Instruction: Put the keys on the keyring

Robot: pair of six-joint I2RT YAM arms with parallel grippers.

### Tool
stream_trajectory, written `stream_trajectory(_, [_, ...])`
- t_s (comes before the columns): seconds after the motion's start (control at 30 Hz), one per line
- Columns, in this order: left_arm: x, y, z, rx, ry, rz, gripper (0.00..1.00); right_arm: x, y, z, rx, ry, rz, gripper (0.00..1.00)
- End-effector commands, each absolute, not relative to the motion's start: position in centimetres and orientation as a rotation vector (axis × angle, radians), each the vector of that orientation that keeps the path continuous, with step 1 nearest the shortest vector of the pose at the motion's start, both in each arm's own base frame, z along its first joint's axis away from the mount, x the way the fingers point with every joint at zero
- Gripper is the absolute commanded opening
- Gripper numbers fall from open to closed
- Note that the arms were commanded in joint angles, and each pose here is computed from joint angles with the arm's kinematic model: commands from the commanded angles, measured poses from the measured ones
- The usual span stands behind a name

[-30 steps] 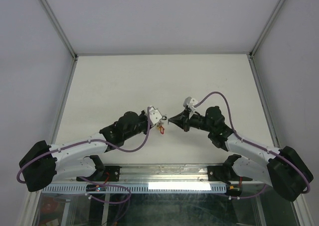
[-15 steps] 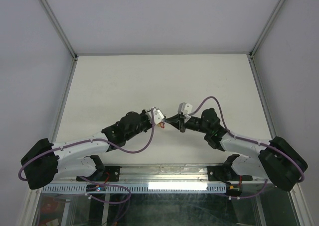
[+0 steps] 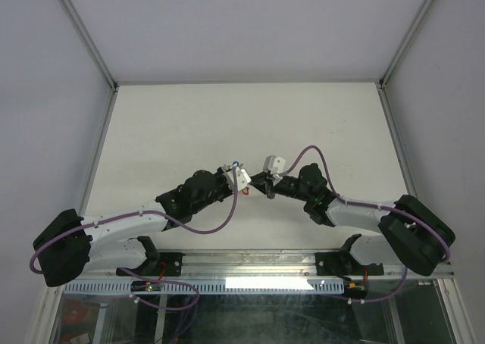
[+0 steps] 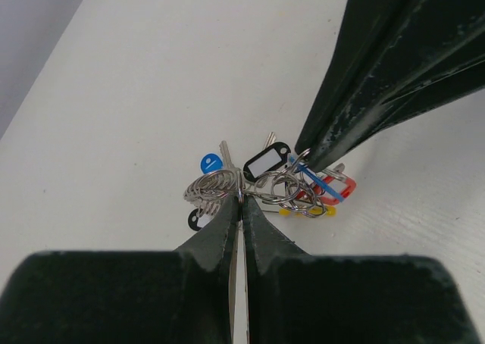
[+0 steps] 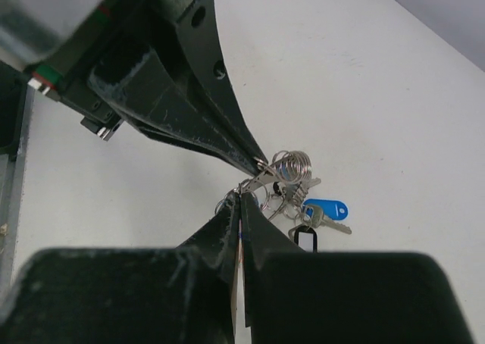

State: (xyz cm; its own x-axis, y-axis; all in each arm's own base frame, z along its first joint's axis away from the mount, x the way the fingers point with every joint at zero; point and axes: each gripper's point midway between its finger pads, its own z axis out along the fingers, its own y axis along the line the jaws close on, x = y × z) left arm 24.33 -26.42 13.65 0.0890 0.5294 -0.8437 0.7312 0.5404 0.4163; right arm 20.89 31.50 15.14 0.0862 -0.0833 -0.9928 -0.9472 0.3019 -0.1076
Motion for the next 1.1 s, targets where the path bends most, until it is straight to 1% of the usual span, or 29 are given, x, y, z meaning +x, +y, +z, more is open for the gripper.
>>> stream_trajectory(0.0, [24.5,-27.7,16.0,1.085,1.504,-0.234,0.00,22.1,32.9,19.8,-1.020,1.161,0.855,0.00])
stream_trajectory(1.07, [24.3,-28.0,15.7,1.105,1.512,-0.249,0.00,23.3,34.1,18.2,-1.006,1.231,0.839,0.00])
